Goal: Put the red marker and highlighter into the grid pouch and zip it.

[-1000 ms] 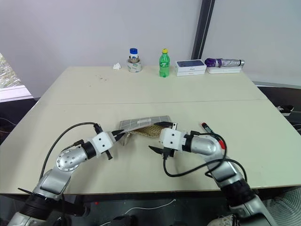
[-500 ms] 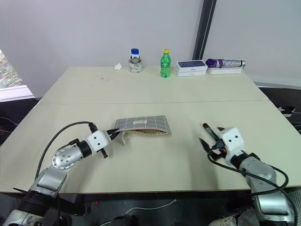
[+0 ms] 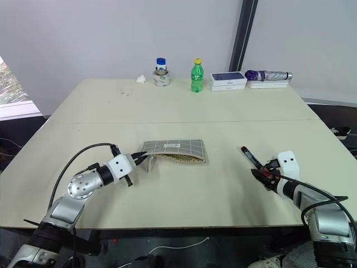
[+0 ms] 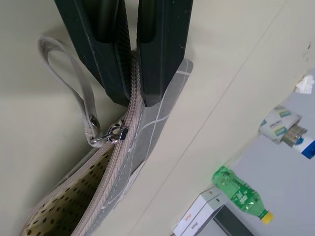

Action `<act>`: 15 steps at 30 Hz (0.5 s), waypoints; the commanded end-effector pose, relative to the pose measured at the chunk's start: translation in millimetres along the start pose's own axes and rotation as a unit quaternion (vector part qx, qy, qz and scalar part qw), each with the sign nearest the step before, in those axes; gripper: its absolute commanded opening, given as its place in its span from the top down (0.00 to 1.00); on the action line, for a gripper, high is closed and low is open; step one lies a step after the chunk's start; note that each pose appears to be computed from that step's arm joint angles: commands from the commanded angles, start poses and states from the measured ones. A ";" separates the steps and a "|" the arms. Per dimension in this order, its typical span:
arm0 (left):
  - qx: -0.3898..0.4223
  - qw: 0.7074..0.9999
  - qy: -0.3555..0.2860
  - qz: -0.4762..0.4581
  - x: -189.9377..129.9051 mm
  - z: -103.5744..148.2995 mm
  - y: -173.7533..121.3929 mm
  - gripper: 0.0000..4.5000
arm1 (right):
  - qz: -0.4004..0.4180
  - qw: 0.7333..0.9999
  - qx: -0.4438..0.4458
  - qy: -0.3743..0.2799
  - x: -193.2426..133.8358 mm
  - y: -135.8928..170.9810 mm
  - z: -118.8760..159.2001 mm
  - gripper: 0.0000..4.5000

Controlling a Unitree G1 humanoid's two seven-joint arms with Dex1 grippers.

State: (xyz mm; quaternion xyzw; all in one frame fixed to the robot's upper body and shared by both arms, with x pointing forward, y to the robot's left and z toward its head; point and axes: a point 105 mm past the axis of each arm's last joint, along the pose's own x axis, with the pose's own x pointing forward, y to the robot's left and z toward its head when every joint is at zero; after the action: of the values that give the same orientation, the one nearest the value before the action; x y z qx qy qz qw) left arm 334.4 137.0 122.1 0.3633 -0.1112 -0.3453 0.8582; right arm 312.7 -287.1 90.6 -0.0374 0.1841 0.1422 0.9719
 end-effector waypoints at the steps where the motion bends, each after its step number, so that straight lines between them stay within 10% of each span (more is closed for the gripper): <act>1: 0.014 1.000 -0.023 0.014 -0.8 13.9 7.8 1.00 | 0.097 0.994 -0.054 -0.020 1.4 37.9 10.5 0.85; 6: 0.009 0.999 -0.035 0.009 1.3 18.7 4.6 1.00 | 0.258 0.940 -0.136 -0.174 -15.9 115.7 73.2 0.92; 15: 0.003 0.999 -0.050 0.008 12.8 27.6 1.5 1.00 | 0.289 0.921 -0.204 -0.165 9.1 170.3 65.8 0.92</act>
State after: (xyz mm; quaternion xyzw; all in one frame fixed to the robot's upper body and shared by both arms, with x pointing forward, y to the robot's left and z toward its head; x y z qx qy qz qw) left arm 332.1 120.7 125.4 0.3472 -0.1268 -0.3579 0.8575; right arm 287.0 -113.2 137.2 -0.1374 0.0102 0.4739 0.8697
